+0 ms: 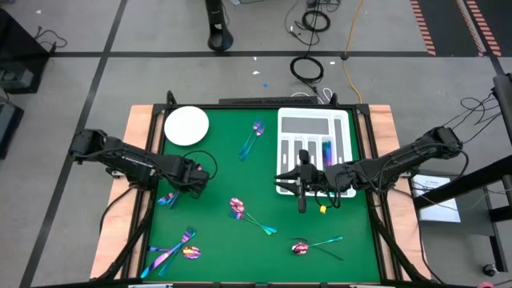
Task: Sort silverware
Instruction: Put the blue knife into the white cutlery tray
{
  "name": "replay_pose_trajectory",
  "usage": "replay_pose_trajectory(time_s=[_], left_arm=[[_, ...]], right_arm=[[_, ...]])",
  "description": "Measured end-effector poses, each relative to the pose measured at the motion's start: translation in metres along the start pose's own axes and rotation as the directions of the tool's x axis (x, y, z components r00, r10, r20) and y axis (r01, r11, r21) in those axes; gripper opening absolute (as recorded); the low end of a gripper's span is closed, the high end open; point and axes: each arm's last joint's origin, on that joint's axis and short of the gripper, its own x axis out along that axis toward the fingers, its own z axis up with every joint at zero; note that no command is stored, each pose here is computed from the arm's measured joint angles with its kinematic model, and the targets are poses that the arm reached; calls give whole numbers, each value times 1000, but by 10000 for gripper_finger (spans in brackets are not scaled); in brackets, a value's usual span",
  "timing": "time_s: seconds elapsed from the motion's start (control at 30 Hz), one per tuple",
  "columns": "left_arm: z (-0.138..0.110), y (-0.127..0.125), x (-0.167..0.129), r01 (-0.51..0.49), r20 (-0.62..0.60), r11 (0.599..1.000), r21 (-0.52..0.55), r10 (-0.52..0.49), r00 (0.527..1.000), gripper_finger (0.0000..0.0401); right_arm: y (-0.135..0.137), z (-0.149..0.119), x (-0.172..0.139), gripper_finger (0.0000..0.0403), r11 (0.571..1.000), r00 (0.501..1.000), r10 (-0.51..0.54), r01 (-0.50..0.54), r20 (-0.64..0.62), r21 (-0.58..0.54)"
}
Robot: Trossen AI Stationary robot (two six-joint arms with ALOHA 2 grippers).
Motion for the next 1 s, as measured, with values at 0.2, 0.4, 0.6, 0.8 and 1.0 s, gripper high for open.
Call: replay_pose_trajectory(time_s=[0.2, 0.4, 0.6, 0.8, 1.0], left_arm=[[0, 1, 0, -8, 9, 1000, 28, 8, 1000, 38], [-1, 4, 0, -39, -5, 998, 48, 39, 999, 38], [-1, 4, 0, -42, -7, 998, 47, 42, 999, 38], [-1, 4, 0, -43, -10, 998, 48, 43, 999, 38], [-1, 4, 0, -42, -6, 998, 48, 43, 999, 38]], right_arm=[[0, 0, 0, 70, 1000, 1000, 0, 0, -3, -1], [0, -1, 0, 70, 1000, 1000, -1, 1, -6, -3], [0, -1, 0, 70, 1000, 1000, -2, 2, -8, -3], [-1, -1, 0, 70, 1000, 1000, -4, 3, -10, -4], [-1, -1, 0, 70, 1000, 1000, -4, 4, -11, -5]])
